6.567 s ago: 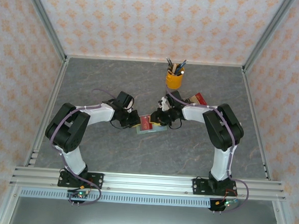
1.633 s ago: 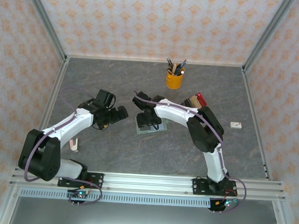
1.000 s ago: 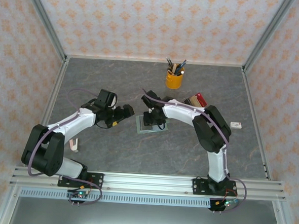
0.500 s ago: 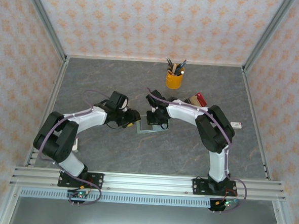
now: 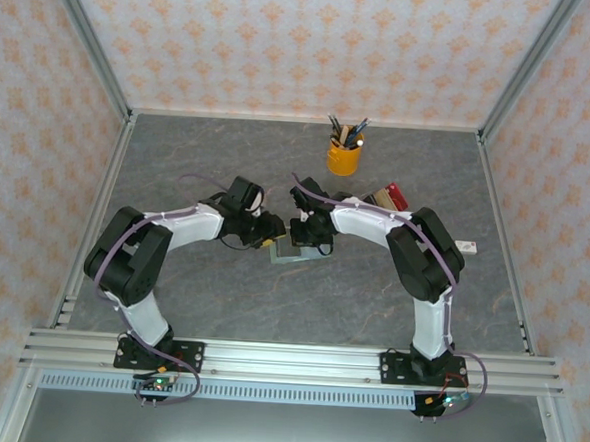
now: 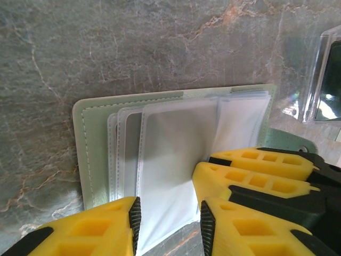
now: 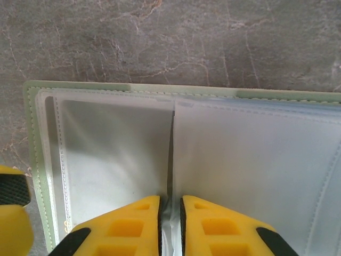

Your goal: Take the credit cards out of the card holder

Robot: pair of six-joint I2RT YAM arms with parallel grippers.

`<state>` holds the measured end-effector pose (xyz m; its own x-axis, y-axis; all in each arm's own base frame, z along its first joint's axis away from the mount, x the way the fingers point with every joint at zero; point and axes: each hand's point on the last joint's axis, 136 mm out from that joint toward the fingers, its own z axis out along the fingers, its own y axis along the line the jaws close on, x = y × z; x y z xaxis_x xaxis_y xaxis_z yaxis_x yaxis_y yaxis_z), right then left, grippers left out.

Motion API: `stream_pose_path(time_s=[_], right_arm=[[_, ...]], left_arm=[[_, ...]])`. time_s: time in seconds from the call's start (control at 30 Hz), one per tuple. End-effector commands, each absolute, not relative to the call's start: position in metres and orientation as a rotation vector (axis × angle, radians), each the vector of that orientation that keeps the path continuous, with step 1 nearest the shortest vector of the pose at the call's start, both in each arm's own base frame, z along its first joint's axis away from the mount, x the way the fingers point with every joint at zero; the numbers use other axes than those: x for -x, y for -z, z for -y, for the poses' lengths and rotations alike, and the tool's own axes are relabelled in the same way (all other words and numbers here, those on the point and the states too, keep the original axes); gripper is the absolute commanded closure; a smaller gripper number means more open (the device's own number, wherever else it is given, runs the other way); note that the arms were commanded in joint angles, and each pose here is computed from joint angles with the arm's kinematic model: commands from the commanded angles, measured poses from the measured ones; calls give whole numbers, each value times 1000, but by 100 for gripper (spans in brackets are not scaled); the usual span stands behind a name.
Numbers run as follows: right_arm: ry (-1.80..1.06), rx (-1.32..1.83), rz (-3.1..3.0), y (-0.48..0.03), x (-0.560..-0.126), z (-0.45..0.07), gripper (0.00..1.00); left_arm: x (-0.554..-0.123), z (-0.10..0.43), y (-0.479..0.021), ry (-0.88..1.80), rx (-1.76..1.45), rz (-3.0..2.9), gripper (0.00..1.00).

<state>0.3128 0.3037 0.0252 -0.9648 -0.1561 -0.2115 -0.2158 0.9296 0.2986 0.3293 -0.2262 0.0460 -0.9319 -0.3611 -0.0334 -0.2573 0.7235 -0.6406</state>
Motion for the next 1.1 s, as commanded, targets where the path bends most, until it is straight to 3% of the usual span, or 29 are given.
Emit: stream_pose_path(time_s=[0.0, 0.6, 0.83, 1.07], right_arm=[[-384, 248, -2990, 3, -299, -284, 84], [-611, 209, -2989, 3, -296, -295, 84], [-807, 173, -2919, -22, -303, -302, 80], [-893, 155, -2882, -39, -310, -305, 81]], left_arm=[[-331, 234, -46, 1022, 473, -2787, 61], [-325, 246, -20, 1029, 468, -2888, 58], [-330, 261, -40, 1192, 339, -2815, 65], [-335, 264, -51, 1265, 306, -2755, 67]])
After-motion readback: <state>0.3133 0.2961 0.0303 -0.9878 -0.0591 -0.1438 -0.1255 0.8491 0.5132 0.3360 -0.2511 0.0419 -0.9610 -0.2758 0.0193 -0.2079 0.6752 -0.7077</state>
